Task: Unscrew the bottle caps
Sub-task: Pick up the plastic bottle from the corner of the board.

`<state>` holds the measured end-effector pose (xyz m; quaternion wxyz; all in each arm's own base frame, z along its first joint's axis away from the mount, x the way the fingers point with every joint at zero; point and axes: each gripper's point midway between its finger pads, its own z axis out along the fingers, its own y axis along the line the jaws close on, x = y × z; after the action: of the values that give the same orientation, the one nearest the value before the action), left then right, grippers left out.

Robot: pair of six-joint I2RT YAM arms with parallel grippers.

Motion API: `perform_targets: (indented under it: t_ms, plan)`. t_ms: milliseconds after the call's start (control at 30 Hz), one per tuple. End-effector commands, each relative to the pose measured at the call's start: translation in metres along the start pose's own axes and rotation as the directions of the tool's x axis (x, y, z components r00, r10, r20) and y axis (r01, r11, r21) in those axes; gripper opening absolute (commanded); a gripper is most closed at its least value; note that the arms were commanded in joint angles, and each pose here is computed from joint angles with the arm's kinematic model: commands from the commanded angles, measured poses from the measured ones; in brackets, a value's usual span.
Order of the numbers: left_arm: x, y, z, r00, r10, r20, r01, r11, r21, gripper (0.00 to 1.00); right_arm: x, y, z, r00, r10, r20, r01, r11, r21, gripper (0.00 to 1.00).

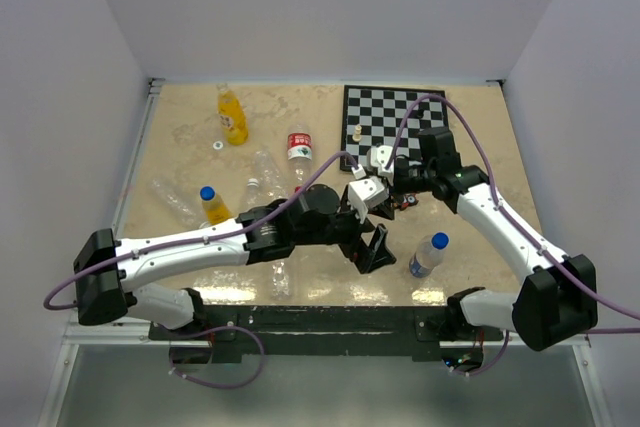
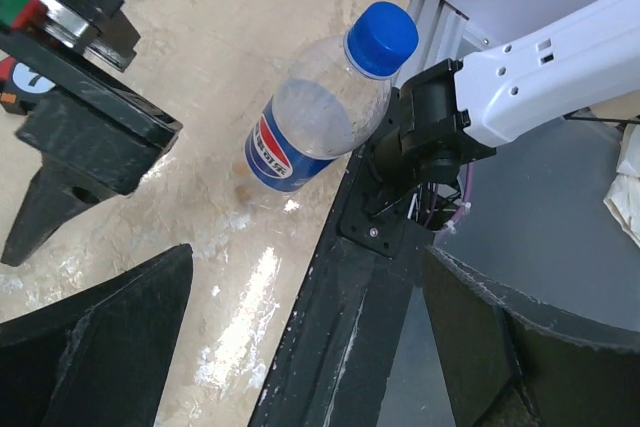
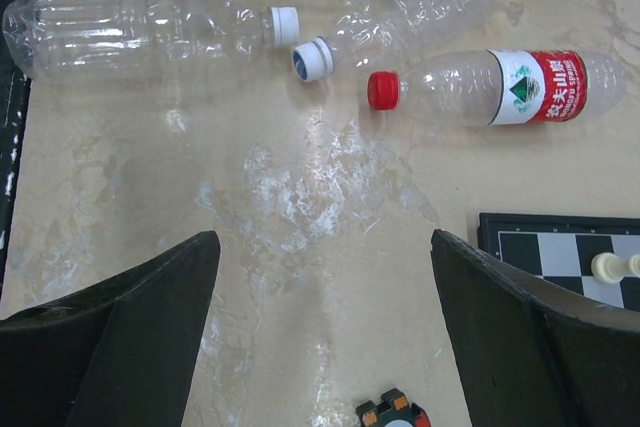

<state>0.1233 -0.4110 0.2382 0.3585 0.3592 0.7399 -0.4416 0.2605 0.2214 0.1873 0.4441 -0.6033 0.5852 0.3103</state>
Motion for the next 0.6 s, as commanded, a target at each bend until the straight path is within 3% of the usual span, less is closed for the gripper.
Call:
perform_targets:
  t_ms: [0,300,567]
  plan:
    - [-0.031,-0.013,-0.003,0.994,-0.004,0.107,0.002,1.000,0.025,1.00,-0.018,-0.020,-0.005,1.000,0.001,0.025,-0.003,0.997,0.079,0.90]
    - [-0.036,-0.020,0.026,0.985,-0.057,0.161,0.047,0.997,0.061,1.00,-0.015,-0.075,-0.016,0.979,0.187,0.076,-0.202,0.899,0.388,0.89]
    - [-0.038,-0.026,0.060,0.983,-0.056,0.173,0.055,0.998,0.013,1.00,-0.013,-0.084,-0.021,0.973,0.215,0.090,-0.232,0.870,0.434,0.89]
